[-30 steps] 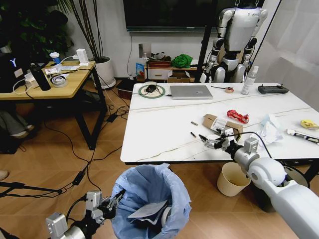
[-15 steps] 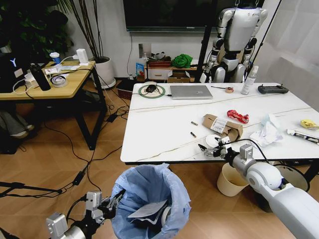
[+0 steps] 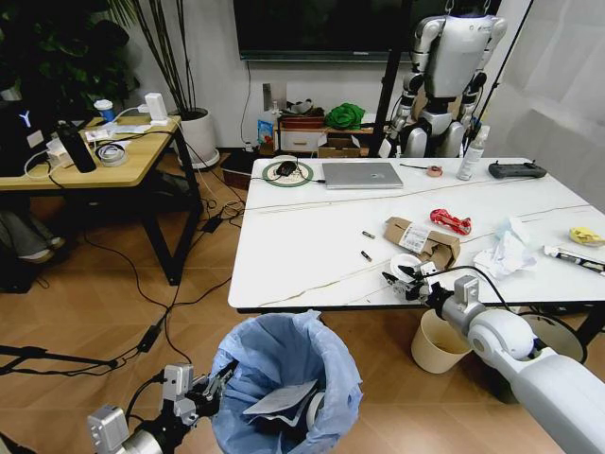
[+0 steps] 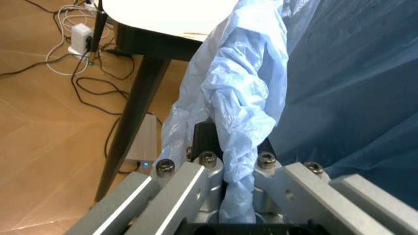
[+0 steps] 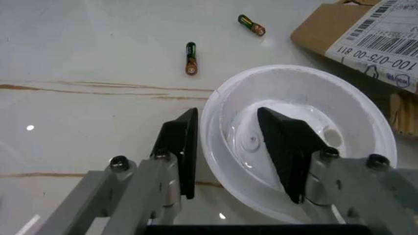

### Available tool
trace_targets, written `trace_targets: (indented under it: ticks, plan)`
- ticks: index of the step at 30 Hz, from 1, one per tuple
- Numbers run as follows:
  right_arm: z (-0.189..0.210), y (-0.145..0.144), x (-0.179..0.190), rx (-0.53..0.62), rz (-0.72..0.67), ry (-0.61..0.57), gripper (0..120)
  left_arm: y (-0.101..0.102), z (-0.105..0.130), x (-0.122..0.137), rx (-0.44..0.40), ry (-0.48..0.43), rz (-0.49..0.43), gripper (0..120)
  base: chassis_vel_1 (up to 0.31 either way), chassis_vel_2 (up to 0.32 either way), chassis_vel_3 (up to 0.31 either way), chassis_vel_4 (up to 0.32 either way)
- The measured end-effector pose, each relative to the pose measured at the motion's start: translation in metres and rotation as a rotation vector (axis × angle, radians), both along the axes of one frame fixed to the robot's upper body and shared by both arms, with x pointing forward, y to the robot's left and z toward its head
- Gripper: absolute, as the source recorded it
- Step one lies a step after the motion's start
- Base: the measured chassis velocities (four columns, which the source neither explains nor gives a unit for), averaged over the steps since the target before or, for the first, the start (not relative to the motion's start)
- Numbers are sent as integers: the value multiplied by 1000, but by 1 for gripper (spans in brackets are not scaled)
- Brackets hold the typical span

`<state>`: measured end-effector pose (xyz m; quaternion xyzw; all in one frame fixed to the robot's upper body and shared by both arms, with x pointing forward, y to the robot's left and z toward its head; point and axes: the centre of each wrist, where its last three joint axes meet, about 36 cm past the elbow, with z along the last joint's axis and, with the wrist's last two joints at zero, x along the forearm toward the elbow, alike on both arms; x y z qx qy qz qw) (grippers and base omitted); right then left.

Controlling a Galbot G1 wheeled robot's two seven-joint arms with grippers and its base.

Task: Pick up the trash bin and place the trash from the table into it.

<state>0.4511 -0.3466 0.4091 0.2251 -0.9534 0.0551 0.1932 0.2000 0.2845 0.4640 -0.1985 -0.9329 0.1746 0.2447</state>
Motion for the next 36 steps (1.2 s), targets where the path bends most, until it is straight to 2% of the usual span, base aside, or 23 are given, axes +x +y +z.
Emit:
trace_targets:
  ticks: [2,4,10,15,18,21,24,26,29,36]
  plan:
    - [0,0,0,1,2,0,29,0,0,0,0,-1,0,0,0,0,0,0]
    - [0,0,0,3,6,1,16,0,0,0,0,-1,0,0,0,0,0,0]
    - [3,1,-2,11,18,-6,1,-1,-1,1,-3,0,-3,0,0,0,0,0]
    - [9,1,-4,27,47,-37,0,-2,-1,1,-5,0,-5,0,0,0,0,0]
    - [32,-1,-12,69,167,-143,0,-4,-1,1,-11,-3,-8,0,0,0,0,0]
    - [44,0,-18,78,237,-189,0,-5,-1,1,-14,-5,-8,0,0,0,0,0]
    - [72,21,-34,114,414,-287,0,-8,-3,2,-20,-4,-5,0,0,0,0,0]
    - [77,25,-37,122,446,-301,0,-9,-3,2,-22,-2,-4,0,0,0,0,0]
    - [95,49,-58,176,618,-341,0,-14,-5,2,-33,3,-3,0,0,0,0,0]
    - [112,76,-92,244,846,-308,0,-19,-13,6,-44,12,3,0,0,0,0,0]
